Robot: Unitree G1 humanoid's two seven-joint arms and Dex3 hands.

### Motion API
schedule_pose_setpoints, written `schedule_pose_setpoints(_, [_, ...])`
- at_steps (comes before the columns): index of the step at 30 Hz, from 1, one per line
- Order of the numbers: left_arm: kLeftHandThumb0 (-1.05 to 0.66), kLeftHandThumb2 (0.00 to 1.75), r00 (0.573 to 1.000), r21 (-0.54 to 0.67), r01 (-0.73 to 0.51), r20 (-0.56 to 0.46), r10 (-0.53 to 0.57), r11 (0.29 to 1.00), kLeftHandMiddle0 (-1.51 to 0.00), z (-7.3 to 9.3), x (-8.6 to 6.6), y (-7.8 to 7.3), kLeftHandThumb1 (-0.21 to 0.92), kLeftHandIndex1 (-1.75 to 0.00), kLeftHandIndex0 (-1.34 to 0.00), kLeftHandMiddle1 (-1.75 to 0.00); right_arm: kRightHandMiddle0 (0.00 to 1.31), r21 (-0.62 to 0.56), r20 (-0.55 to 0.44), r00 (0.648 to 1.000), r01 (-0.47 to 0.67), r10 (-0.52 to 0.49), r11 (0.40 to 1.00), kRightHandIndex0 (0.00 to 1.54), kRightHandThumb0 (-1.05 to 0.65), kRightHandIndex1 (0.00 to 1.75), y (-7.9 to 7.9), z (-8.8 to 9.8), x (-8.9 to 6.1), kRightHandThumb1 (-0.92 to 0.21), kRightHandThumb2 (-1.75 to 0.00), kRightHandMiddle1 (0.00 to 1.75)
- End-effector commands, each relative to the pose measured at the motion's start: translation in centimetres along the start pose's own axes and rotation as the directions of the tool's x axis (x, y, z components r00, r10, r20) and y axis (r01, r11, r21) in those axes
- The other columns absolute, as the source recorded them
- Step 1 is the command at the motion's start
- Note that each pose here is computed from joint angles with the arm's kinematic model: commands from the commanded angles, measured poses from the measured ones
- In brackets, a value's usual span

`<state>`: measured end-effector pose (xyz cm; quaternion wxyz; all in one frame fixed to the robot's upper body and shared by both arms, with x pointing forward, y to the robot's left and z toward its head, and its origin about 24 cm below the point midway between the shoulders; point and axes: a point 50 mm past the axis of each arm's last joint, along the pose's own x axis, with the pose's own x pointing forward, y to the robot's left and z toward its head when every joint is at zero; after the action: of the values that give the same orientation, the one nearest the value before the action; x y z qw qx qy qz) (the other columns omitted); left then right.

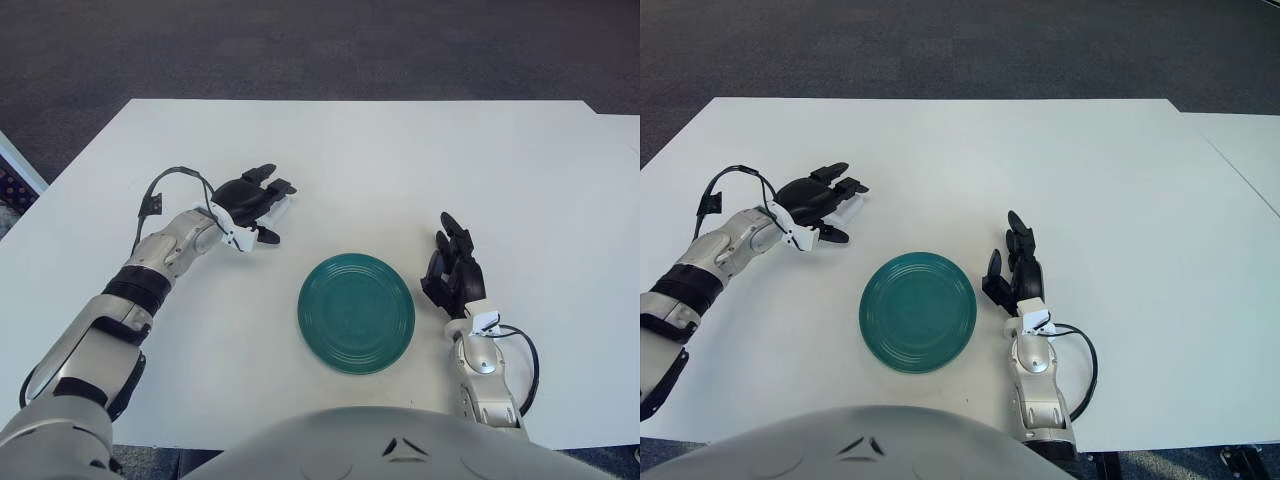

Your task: Put the charger into the plate.

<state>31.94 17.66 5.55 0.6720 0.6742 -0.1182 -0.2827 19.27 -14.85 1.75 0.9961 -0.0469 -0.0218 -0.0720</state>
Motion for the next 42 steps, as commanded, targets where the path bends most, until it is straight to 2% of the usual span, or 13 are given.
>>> schedule_pose_setpoints(1, [-1.05,0.33,1.000,0.029,-0.017,-0.004,0.017,0.999,-0.10,-0.3,0.2,0.6,0.92,-0.80,-0.06,-0.01,0.00,-0.016,-0.005,1.000,0.025,-0.025,1.000,0.15,-0.82,0.02,0.1,0.1,0.0,-0.92,-0.97,0.40])
schedule_pose_setpoints(4, [-1.05,0.34,1.000,0.031,-0.026,-0.006,0.026,0.999,-0.11,-0.4,0.3,0.6,0.92,-0.80,-0.06,-0.01,0.00,-0.072,0.058,0.998,-0.033,0.038,0.997,0.16,-0.81,0.02,-0.1,-0.3,0.0,-0.92,-0.96,0.41])
schedule_pose_setpoints(8, [-1.04,0.33,0.999,0.036,-0.040,-0.008,0.040,0.999,-0.12,-0.5,0.3,0.7,0.92,-0.81,-0.08,-0.01,0.00,-0.017,0.028,0.999,-0.027,0.028,0.999,0.14,-0.83,0.01,-0.1,-0.5,0.1,-0.92,-0.96,0.37])
schedule_pose_setpoints(13, [-1.03,0.28,0.999,0.043,-0.046,-0.010,0.046,0.998,-0.13,-0.8,0.2,0.9,0.92,-0.82,-0.09,-0.01,0.00,-0.066,0.044,0.999,-0.010,0.013,0.998,0.15,-0.81,0.01,-0.2,-0.4,0.1,-0.92,-0.95,0.36])
schedule_pose_setpoints(16, [-1.03,0.26,0.999,0.065,-0.043,-0.016,0.044,0.997,-0.13,-1.0,0.2,1.1,0.92,-0.83,-0.09,-0.01,0.00,-0.068,0.014,0.999,0.036,-0.036,0.997,0.15,-0.80,0.01,-0.1,-0.4,0.1,-0.92,-0.96,0.36])
schedule_pose_setpoints(20, [-1.04,0.24,0.999,0.097,-0.044,-0.019,0.046,0.994,-0.13,-1.3,0.3,1.1,0.92,-0.83,-0.08,0.00,0.00,-0.042,0.008,1.000,-0.028,0.028,0.999,0.14,-0.82,0.00,0.0,-0.2,0.0,-0.92,-0.96,0.35])
schedule_pose_setpoints(28, [-1.03,0.22,0.998,0.143,-0.059,-0.023,0.063,0.988,-0.12,-1.6,0.3,1.7,0.92,-0.83,-0.07,0.00,0.00,-0.026,-0.021,0.998,0.066,-0.066,0.997,0.13,-0.82,0.01,0.3,0.2,0.1,-0.92,-0.94,0.33])
schedule_pose_setpoints(32, [-1.02,0.19,0.998,0.168,-0.051,-0.022,0.055,0.985,-0.12,-1.8,0.3,1.9,0.92,-0.82,-0.05,0.00,0.00,0.013,-0.030,0.999,0.042,-0.042,0.999,0.09,-0.82,0.01,0.5,0.4,0.0,-0.92,-0.94,0.27])
schedule_pose_setpoints(33, [-1.02,0.19,0.998,0.174,-0.044,-0.028,0.049,0.984,-0.12,-2.0,0.5,1.7,0.92,-0.82,-0.05,0.00,0.00,0.022,-0.022,1.000,0.004,-0.004,1.000,0.09,-0.82,0.01,0.4,0.4,0.0,-0.92,-0.94,0.26])
schedule_pose_setpoints(35, [-1.02,0.18,0.999,0.184,-0.035,-0.032,0.042,0.982,-0.12,-2.1,0.7,1.6,0.92,-0.81,-0.04,0.00,0.00,0.032,-0.012,0.999,-0.044,0.044,0.999,0.13,-0.80,0.01,0.4,0.5,0.0,-0.92,-0.94,0.31])
schedule_pose_setpoints(42, [-1.02,0.14,0.999,0.215,-0.032,-0.013,0.035,0.976,-0.10,-2.2,0.7,1.6,0.92,-0.79,-0.02,0.00,0.00,0.024,0.041,0.993,-0.112,0.111,0.993,0.15,-0.79,0.01,0.2,0.6,-0.1,-0.92,-0.93,0.33])
